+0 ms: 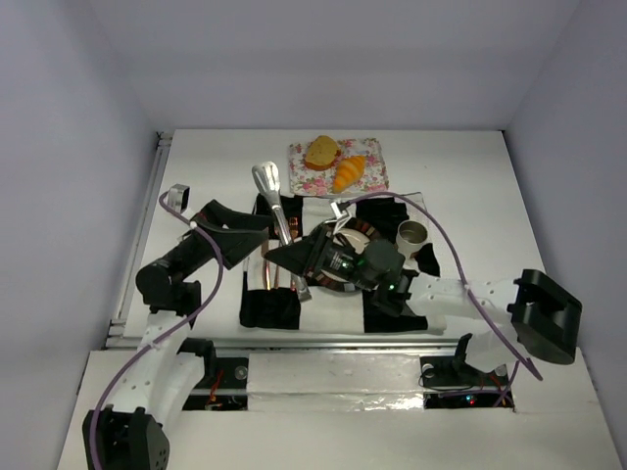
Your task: Place the bread
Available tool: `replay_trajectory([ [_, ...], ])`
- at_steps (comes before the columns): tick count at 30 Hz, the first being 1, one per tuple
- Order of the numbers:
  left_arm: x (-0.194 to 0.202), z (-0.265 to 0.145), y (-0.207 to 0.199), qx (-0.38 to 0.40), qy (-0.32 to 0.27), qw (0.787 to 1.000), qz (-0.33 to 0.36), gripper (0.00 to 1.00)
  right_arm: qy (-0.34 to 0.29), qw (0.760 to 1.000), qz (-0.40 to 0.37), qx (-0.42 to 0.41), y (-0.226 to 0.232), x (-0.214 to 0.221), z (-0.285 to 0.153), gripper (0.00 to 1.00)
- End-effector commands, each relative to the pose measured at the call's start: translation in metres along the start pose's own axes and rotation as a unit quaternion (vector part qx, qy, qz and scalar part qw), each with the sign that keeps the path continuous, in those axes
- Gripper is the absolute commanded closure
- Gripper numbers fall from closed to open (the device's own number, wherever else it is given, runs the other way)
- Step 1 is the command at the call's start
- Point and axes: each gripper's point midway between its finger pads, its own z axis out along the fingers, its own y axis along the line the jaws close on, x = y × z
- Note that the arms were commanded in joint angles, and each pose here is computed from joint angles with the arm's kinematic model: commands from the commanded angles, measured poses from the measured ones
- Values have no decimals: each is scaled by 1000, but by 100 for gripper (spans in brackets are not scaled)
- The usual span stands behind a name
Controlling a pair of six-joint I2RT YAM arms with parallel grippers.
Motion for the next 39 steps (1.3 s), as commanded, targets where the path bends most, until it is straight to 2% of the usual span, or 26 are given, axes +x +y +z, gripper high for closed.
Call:
replay_trajectory([
  [1, -2, 4, -21, 19, 25, 996, 78, 11, -38, 999, -17, 19, 1, -30, -1, 52],
  [2, 1, 3, -11, -6, 33, 998, 60, 7, -38, 999, -20, 27, -2, -33, -2, 53],
  [4, -1, 4, -13, -15, 38, 994, 100, 3, -40, 997, -24, 54, -9, -45, -5, 53],
  [5, 1, 2, -2, -45, 46, 994, 83, 2, -38, 996, -32, 68, -14, -49, -6, 53],
  [6, 0, 2, 0, -58, 49, 993, 91, 2, -30, 991, -36, 123, -35, -49, -12, 53],
  [7, -9, 5, -6, -65, 45, 985, 151, 1, -36, 988, -45, 145, -39, -63, -12, 53],
  [8, -5, -2, 13, -119, 57, 983, 125, 1, -29, 983, -62, 171, -48, -68, -14, 54],
  [9, -14, -3, 21, -152, 43, 977, 144, 1, 2, 972, -65, 225, -71, -62, -26, 54],
  [10, -23, -3, 15, -170, 38, 970, 171, 2, 5, 968, -73, 239, -72, -71, -26, 54],
  [11, -25, -15, 36, -230, 39, 955, 185, 2, 24, 956, -86, 279, -92, -75, -40, 54],
  [14, -28, -32, 50, -292, 41, 932, 209, 3, 44, 935, -120, 331, -112, -93, -55, 54],
  [15, -31, -36, 56, -309, 33, 926, 214, 3, 53, 920, -119, 369, -129, -100, -69, 54],
  [17, -23, -44, 64, -318, 37, 924, 211, 4, 68, 905, -141, 395, -141, -112, -74, 54],
  [20, -10, -53, 76, -321, 50, 923, 205, 4, 98, 865, -154, 467, -179, -124, -99, 53],
  [27, 8, -64, 91, -320, 63, 921, 211, 5, 123, 799, -147, 571, -244, -157, -135, 53],
  [34, 13, -64, 87, -309, 62, 924, 218, 5, 136, 761, -127, 622, -284, -173, -145, 49],
  [39, 16, -62, 84, -303, 63, 925, 221, 6, 138, 750, -117, 637, -300, -191, -139, 45],
])
